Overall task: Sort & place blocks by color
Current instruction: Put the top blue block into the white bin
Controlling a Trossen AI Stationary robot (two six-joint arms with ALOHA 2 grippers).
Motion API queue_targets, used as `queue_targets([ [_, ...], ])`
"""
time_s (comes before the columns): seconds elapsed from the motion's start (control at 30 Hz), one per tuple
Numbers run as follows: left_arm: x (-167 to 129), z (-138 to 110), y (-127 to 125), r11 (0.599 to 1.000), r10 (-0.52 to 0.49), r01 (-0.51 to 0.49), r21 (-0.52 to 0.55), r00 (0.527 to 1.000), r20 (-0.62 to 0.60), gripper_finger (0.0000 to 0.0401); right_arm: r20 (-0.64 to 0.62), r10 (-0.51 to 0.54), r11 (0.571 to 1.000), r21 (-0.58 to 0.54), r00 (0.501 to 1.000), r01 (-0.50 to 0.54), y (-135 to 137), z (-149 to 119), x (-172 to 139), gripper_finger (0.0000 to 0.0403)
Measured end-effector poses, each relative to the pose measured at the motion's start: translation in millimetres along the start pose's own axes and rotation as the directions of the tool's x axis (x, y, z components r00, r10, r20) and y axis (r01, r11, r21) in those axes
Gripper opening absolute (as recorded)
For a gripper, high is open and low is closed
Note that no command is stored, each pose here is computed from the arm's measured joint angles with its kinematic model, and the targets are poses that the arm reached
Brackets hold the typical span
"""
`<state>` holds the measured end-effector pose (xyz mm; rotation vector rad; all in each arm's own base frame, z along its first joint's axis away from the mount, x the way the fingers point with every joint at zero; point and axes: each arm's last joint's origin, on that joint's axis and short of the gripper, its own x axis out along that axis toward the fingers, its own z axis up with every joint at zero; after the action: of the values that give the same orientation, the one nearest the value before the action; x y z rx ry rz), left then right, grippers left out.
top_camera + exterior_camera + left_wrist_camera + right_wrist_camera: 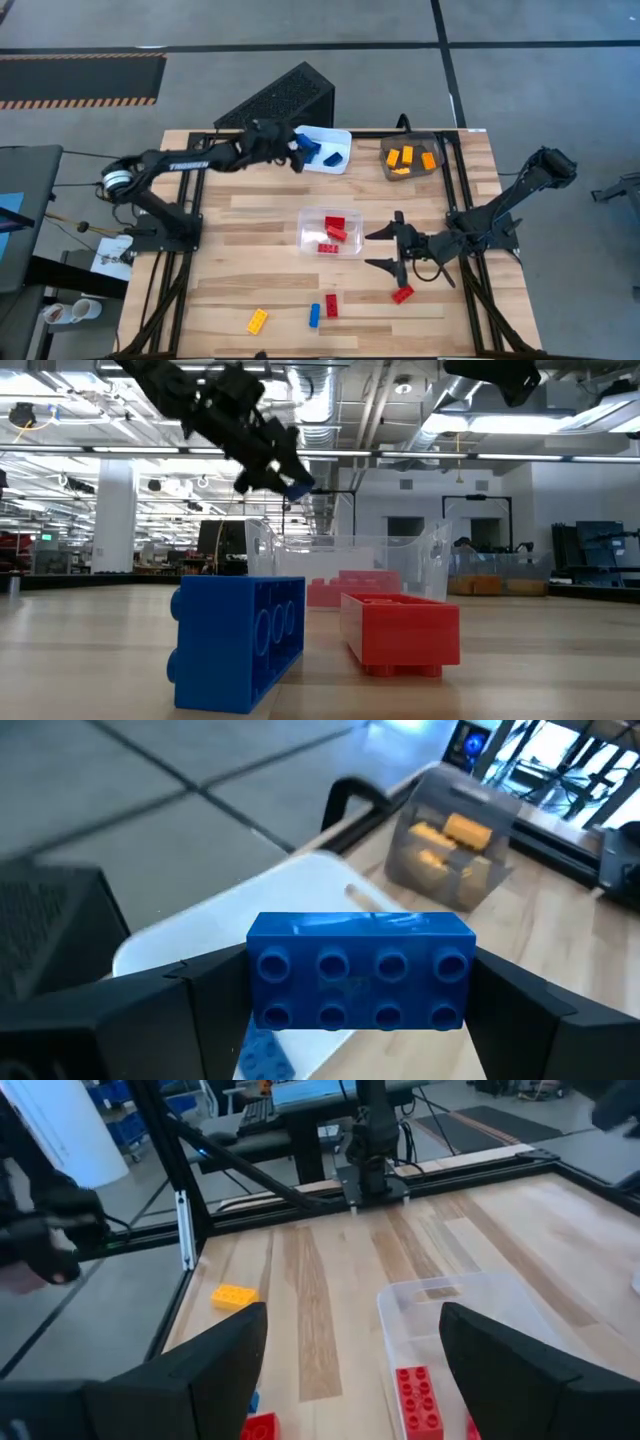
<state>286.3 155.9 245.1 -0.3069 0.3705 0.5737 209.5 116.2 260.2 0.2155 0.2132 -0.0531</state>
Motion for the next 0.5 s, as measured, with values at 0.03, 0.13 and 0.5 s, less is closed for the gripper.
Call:
queue_targets([
  [0.03,6.3,-1.4,6.9,1.0,-0.003,0.003,-0.017,1.0,-0.019,0.0261,0.001,0.0,1.0,0.0,1.0,0.0,0.0,0.1,0.0,0.0317],
  [0.13,24.5,-4.8,16.1,0.999,-0.034,0.032,-0.039,0.997,-0.066,0.0261,-0.001,-0.002,1.0,-0.004,1.0,0.002,-0.1,-0.1,0.0,0.0317],
  [0.5,69.6,0.3,15.1,0.992,-0.032,0.015,-0.123,0.989,-0.141,0.0301,-0.006,-0.013,1.0,-0.01,1.0,0.013,-0.6,-1.0,-0.1,0.0317],
])
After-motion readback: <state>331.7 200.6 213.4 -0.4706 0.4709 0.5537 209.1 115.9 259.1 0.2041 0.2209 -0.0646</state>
